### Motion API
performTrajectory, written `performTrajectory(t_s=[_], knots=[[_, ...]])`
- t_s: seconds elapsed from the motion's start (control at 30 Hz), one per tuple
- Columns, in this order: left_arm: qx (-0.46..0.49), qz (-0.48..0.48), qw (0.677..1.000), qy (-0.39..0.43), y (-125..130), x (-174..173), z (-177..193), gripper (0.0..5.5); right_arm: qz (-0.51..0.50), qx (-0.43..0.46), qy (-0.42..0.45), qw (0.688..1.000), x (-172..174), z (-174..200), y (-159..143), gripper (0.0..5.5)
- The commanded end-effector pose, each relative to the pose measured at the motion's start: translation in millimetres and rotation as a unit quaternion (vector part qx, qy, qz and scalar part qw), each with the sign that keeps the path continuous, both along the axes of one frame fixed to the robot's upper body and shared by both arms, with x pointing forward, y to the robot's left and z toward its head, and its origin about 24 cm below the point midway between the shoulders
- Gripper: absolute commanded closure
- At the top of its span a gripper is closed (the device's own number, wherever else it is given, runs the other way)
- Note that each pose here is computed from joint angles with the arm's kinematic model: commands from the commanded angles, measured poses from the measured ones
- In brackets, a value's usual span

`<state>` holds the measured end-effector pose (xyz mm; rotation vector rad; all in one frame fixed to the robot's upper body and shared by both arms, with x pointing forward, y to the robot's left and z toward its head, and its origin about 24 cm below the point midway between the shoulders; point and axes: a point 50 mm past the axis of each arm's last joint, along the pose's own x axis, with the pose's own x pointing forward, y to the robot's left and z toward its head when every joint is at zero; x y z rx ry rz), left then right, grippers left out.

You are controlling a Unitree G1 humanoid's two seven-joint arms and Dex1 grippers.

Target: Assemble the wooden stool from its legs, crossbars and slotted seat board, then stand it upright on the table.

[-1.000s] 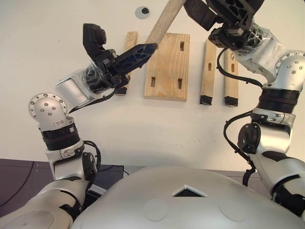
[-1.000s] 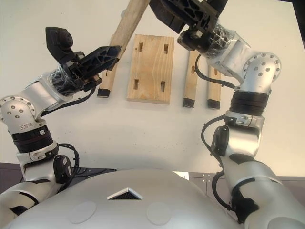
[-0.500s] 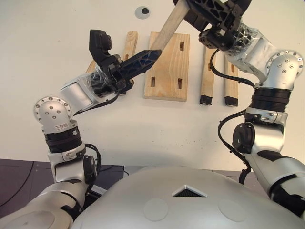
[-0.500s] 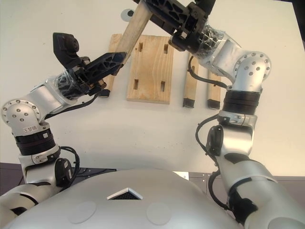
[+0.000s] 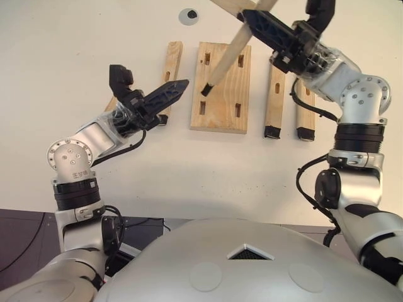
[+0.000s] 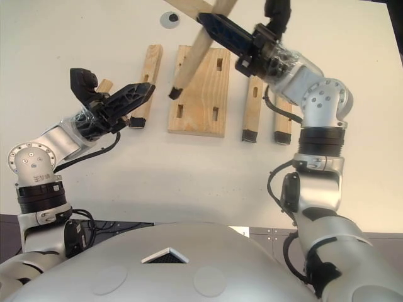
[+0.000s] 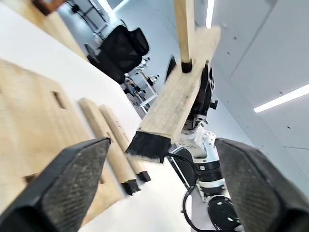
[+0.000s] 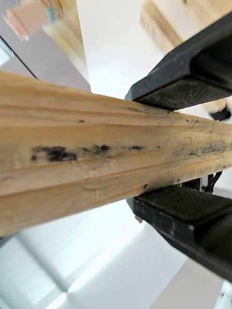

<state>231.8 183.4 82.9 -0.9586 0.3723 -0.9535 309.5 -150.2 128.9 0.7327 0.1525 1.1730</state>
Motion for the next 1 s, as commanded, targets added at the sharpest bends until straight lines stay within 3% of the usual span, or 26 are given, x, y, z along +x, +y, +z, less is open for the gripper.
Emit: performTrajectory(t_s=[0.03, 0.2, 0.83, 1.0], knots=[[0.042, 0.070, 0.997, 0.009, 16, 9, -14, 1.28, 0.003, -0.072, -0.083, 0.994, -3, -13, -16, 3.44], [0.043, 0.087, 0.995, 0.002, 18, 11, -15, 1.28, 0.017, -0.143, -0.140, 0.980, -4, -26, -26, 3.44], [0.048, 0.101, 0.994, 0.015, 19, 11, -21, 1.28, 0.040, -0.205, -0.165, 0.964, -12, -38, -41, 3.44], [0.050, 0.118, 0.991, 0.032, 24, 13, -28, 1.28, 0.114, -0.280, -0.169, 0.938, -22, -59, -41, 3.44]])
